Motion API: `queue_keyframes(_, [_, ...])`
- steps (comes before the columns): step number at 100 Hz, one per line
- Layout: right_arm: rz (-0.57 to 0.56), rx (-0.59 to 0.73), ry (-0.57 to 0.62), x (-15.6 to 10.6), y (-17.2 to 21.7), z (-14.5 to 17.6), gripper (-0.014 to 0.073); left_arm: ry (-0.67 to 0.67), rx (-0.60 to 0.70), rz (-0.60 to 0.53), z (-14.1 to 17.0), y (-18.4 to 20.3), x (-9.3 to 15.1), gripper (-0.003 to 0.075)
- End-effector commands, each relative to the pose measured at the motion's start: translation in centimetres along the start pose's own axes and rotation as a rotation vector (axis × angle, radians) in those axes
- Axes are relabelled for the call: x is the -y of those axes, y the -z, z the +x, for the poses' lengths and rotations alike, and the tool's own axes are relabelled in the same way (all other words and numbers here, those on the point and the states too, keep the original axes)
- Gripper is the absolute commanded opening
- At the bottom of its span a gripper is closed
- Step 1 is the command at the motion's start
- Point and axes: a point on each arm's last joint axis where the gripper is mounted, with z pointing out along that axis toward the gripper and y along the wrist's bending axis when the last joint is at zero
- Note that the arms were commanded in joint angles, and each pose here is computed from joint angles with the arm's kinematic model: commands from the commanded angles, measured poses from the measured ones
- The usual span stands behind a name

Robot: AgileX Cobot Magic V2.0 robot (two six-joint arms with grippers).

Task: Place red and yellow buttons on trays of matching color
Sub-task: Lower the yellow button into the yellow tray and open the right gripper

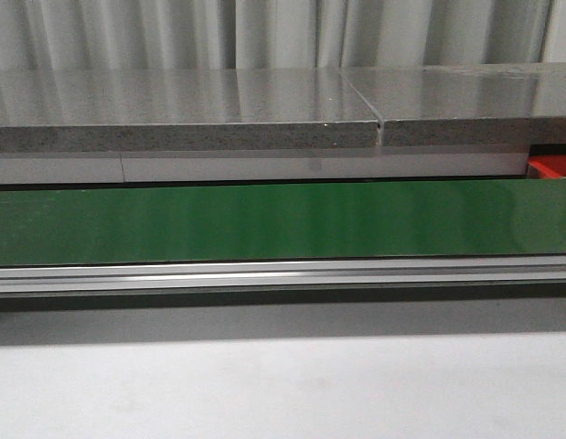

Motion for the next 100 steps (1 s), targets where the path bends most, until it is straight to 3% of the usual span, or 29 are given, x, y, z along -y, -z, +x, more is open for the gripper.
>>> queue_keyframes(1, [0.021, 0.077, -0.014, 0.3, 0.2, -1.2, 0.0163, 0.01, 0.096, 0.01, -1.5, 0.3, 0.2, -0.0019])
queue_keyframes(36, [0.022, 0.053, -0.017, 0.4, -0.6, -1.0, 0.0186, 0.01, 0.096, 0.01, -1.5, 0.3, 0.2, -0.0019])
queue_keyframes(50, [0.019, 0.034, -0.018, 0.4, -0.9, -0.9, 0.0304, 0.01, 0.096, 0.01, -1.5, 0.3, 0.2, -0.0019])
queue_keyframes(74, [0.019, 0.044, -0.022, 0.4, -0.8, -1.1, 0.0605, 0.01, 0.096, 0.01, -1.5, 0.3, 0.2, -0.0019])
queue_keyframes(100, [0.018, 0.099, -0.031, 0.3, 0.5, -1.5, 0.0627, 0.01, 0.096, 0.01, -1.5, 0.3, 0.2, -0.0019])
